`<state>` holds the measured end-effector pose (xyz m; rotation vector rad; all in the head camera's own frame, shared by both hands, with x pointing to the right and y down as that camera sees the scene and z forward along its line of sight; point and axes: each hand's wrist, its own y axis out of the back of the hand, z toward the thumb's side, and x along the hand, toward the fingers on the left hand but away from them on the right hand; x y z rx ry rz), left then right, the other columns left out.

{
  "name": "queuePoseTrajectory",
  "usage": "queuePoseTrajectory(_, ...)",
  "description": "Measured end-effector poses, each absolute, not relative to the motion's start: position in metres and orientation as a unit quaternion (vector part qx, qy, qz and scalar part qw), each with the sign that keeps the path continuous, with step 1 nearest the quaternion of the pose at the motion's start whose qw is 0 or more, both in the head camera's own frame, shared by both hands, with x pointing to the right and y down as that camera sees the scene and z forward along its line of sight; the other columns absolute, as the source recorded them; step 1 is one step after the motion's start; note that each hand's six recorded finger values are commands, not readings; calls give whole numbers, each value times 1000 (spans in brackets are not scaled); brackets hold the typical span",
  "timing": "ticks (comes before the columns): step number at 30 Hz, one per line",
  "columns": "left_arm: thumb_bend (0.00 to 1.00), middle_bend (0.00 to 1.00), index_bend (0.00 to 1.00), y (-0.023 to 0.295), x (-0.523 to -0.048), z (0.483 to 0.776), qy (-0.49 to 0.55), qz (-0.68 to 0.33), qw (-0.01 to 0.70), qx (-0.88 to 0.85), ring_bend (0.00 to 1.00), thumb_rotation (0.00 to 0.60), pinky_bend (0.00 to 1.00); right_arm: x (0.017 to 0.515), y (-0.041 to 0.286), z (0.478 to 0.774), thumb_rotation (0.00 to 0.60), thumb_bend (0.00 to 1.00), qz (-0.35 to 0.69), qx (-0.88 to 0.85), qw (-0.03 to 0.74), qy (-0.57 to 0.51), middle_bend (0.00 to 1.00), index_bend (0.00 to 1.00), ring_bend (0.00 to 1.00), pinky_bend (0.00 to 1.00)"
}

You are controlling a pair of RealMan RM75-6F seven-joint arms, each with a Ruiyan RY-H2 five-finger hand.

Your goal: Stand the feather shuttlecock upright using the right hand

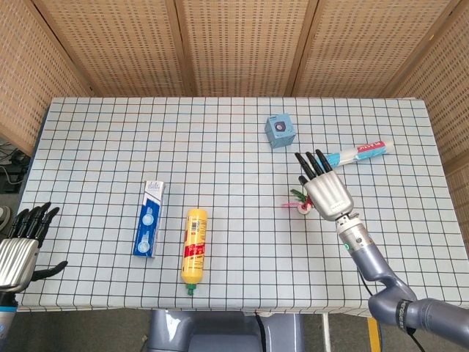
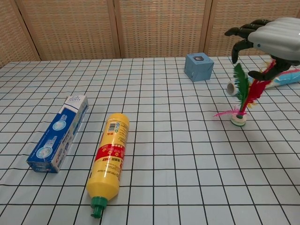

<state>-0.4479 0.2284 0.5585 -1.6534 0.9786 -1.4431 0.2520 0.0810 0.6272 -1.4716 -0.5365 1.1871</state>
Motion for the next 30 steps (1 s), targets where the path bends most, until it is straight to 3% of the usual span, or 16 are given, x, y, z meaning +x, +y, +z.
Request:
queuePoseTrajectory(12, 0, 0, 0, 229, -449, 558, 381, -558, 361, -643, 0, 600, 0, 281, 88, 579, 600, 0, 478, -623, 540, -303, 0, 0, 0, 0)
queuePoseTrajectory(19, 0, 0, 0, 226, -452, 559, 382, -553, 363, -645, 0, 600, 0, 331, 125, 558, 600, 0, 478, -626, 491, -372, 0, 0, 0, 0)
queuePoseTrajectory(30, 0, 0, 0, 227, -452, 552, 391, -539, 369, -649, 0, 600, 0, 394, 193, 573, 600, 0, 532, -616, 408, -414, 0, 0, 0, 0)
